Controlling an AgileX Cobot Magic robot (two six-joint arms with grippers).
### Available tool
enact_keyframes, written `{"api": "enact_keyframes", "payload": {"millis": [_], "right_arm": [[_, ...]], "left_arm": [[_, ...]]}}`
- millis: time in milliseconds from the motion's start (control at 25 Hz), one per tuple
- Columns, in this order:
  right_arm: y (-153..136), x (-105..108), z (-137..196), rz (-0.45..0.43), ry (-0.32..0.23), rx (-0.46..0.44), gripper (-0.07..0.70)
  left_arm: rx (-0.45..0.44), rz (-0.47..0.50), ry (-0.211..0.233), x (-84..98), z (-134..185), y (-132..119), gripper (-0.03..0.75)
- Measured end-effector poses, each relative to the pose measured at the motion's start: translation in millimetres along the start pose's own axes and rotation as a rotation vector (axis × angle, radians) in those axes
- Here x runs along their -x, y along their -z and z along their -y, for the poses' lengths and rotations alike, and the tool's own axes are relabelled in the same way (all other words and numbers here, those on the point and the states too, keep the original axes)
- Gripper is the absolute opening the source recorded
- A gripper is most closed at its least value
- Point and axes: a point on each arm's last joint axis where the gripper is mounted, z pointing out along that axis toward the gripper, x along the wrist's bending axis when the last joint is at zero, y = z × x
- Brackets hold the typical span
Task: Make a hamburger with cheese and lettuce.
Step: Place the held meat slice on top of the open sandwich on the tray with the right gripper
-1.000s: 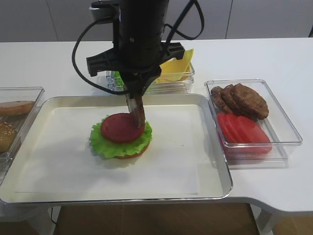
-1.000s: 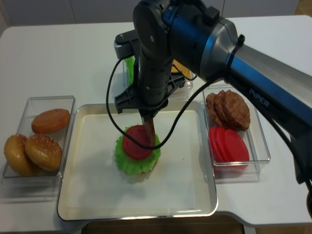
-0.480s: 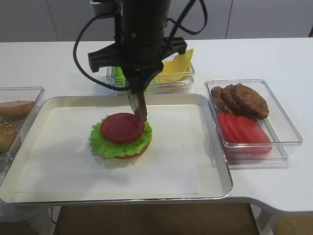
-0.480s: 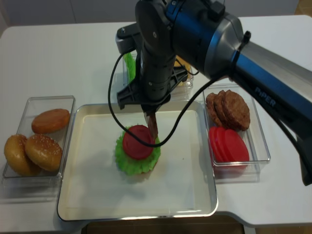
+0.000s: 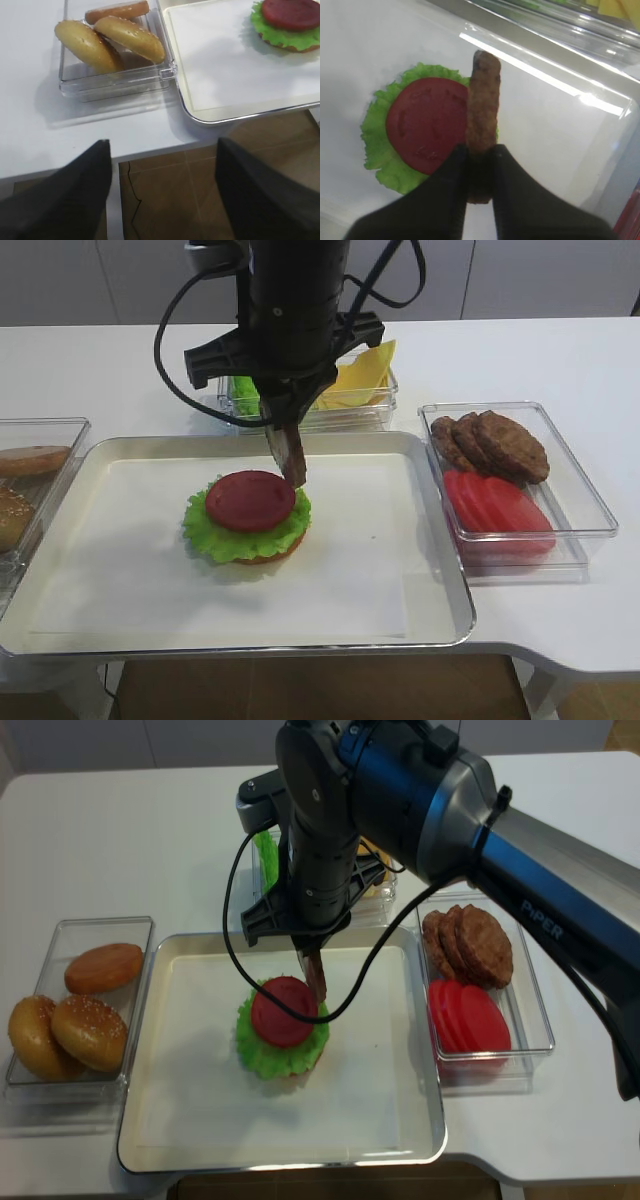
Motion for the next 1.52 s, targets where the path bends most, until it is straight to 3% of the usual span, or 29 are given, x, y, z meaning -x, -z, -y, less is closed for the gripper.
{"api": "enact_keyframes", "payload": {"millis": [1520], "right_arm": [[-6, 3, 8, 0.018, 0.012, -0.032, 0.124]], "left_arm": [[0.0, 0.0, 0.0, 0.0, 0, 0, 0.484]]}}
